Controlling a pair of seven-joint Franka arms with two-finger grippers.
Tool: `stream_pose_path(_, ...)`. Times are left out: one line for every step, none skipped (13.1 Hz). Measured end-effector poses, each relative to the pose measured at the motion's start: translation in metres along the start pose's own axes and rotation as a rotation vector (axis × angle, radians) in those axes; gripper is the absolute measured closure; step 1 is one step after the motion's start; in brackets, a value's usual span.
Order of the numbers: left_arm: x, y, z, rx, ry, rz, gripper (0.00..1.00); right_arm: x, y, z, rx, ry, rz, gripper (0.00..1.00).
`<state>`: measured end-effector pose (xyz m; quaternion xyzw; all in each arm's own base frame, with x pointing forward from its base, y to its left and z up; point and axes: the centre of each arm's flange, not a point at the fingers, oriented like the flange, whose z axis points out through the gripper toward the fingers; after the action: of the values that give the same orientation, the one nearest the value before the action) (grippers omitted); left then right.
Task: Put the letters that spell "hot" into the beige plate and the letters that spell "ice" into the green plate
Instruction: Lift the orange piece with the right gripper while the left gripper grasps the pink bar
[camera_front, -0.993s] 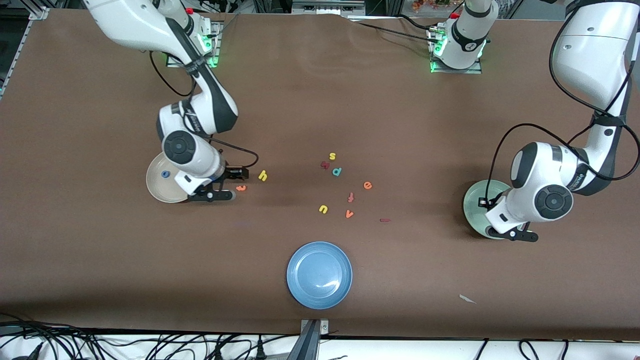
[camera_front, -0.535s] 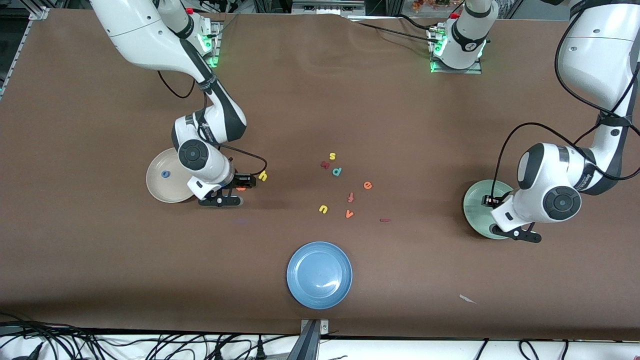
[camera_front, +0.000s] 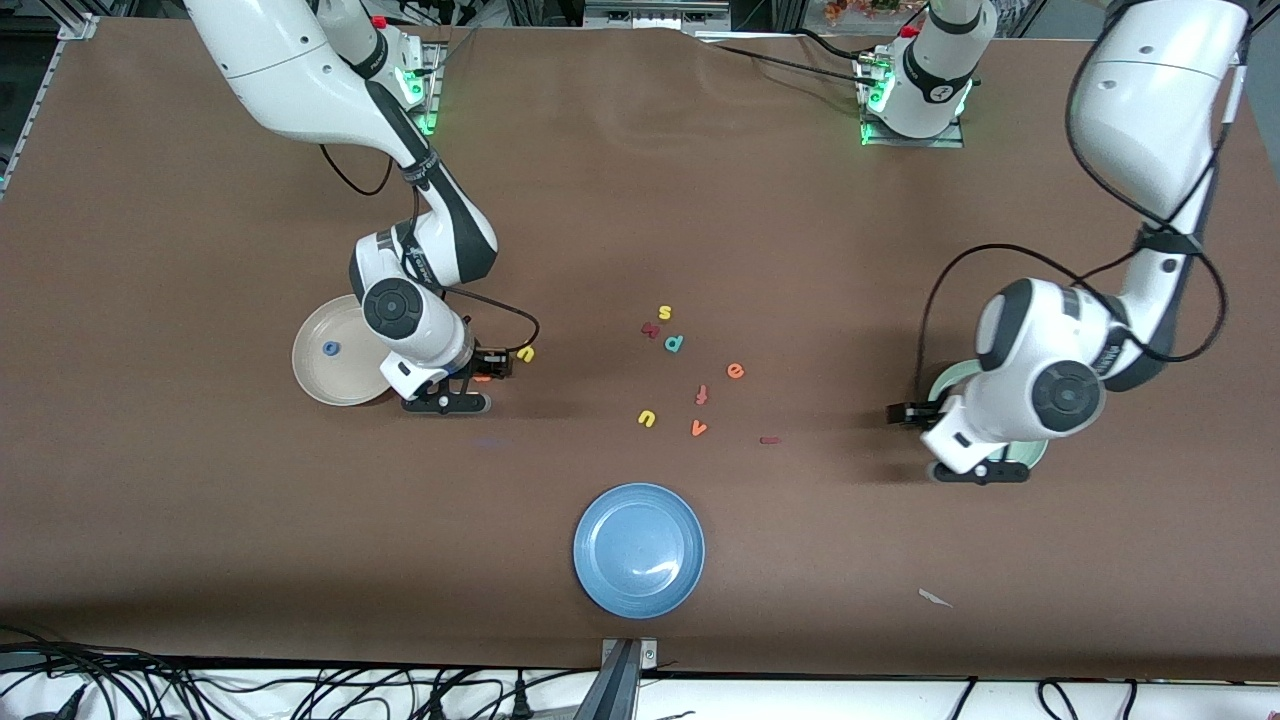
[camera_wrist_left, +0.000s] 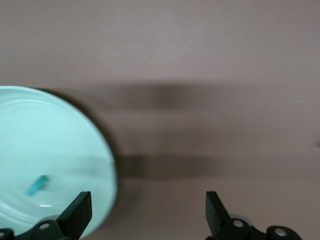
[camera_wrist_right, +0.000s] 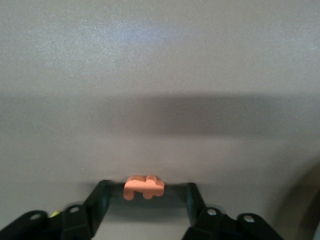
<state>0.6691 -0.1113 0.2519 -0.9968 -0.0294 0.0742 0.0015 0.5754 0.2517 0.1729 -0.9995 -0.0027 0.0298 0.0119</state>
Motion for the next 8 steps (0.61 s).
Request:
stream_pose_path(-0.003, 0.019, 0.0, -0.005, 0.015, -0.029, 0.0, 0.001, 0.0, 0.0, 0.0, 0.002, 0.0, 0.39)
stream_pose_path(-0.006, 0.038, 0.0, -0.011, 0.032, -0.059, 0.0, 0.001, 0.0, -0.001, 0.001, 0.003, 0.0, 0.39)
stream_pose_path(-0.009, 0.055, 0.001, -0.016, 0.047, -0.09, 0.0, 0.001, 0.0, -0.001, 0.002, 0.005, 0.0, 0.38)
stream_pose_path(-0.012, 0.071, 0.004, -0.021, 0.056, -0.12, 0.0, 0.001, -0.001, -0.002, 0.003, 0.007, 0.0, 0.38)
stream_pose_path(-0.016, 0.086, 0.009, -0.025, 0.059, -0.144, 0.0, 0.002, -0.001, -0.002, 0.004, 0.01, 0.0, 0.39)
stream_pose_path(-0.02, 0.1, 0.015, -0.027, 0.059, -0.161, 0.0, 0.002, -0.001, -0.002, 0.004, 0.01, 0.0, 0.39)
stream_pose_path(-0.024, 0.116, 0.021, -0.032, 0.063, -0.178, 0.0, 0.002, -0.001, -0.002, 0.004, 0.011, 0.001, 0.42)
stream_pose_path(-0.025, 0.126, 0.024, -0.037, 0.067, -0.194, 0.0, 0.002, -0.001, -0.002, 0.004, 0.011, 0.001, 0.42)
